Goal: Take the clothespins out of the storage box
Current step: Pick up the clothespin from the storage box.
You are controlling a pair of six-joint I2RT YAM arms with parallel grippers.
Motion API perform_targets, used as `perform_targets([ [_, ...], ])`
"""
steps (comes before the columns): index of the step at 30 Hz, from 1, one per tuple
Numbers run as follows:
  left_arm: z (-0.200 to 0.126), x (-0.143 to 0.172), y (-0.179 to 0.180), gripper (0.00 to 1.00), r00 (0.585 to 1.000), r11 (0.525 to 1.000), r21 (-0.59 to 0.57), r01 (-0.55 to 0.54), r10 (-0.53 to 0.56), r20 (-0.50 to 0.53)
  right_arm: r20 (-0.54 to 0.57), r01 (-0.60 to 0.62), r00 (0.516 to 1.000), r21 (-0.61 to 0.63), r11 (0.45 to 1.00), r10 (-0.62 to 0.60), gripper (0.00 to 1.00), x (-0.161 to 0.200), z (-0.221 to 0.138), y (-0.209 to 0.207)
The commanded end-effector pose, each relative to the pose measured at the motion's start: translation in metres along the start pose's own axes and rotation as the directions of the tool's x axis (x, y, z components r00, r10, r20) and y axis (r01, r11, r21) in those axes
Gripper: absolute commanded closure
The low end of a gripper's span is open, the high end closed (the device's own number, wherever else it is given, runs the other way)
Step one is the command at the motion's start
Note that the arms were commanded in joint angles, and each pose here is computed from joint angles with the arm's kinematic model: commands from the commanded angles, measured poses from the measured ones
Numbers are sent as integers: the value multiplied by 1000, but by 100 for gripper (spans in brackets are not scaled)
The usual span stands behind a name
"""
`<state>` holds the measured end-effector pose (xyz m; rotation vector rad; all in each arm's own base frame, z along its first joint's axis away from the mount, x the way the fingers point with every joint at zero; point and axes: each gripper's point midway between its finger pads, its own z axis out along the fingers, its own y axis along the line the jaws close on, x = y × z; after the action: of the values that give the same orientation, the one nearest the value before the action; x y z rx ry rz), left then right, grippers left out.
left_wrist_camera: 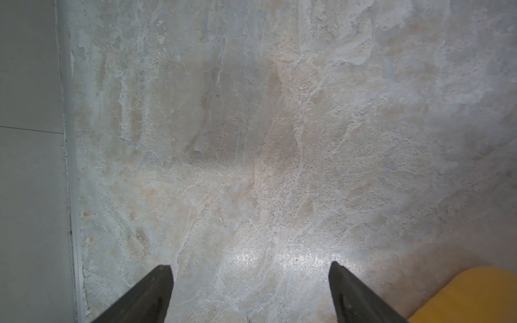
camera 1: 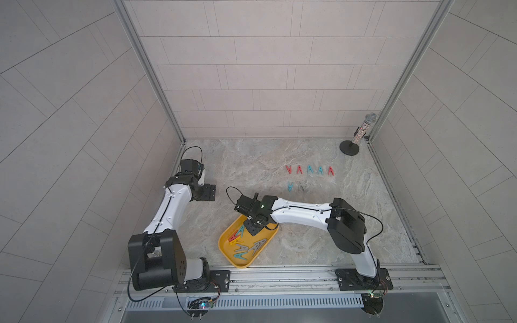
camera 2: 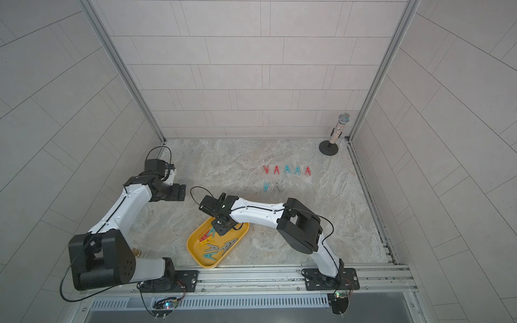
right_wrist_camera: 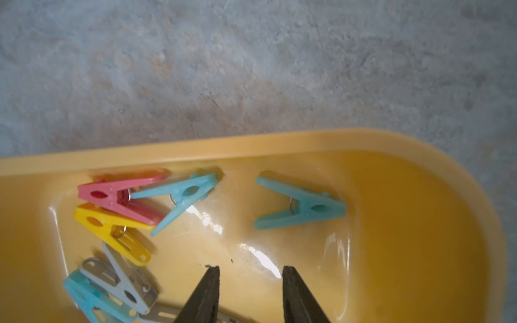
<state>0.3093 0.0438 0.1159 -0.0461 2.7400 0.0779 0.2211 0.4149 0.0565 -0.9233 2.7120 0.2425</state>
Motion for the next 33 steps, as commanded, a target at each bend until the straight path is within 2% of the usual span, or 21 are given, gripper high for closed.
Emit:
perform_targets([
  [1,0,-2,11,5,999,998,-44,34,-33,3,12,-83,996,44,996,83,57,-5,-2,-7],
  [10,-3,-3,14,4,999,998,-44,42,-41,19,6,-200,980,19,980,200,58,-14,11,-19],
  [25,-8,-4,10,5,999,999,-19,35,-34,38,-27,-221,975,36,975,222,60,-7,28,-24],
  [33,-9,-5,10,5,999,999,-20,33,-32,44,-31,-225,973,53,973,227,67,-4,29,-28],
])
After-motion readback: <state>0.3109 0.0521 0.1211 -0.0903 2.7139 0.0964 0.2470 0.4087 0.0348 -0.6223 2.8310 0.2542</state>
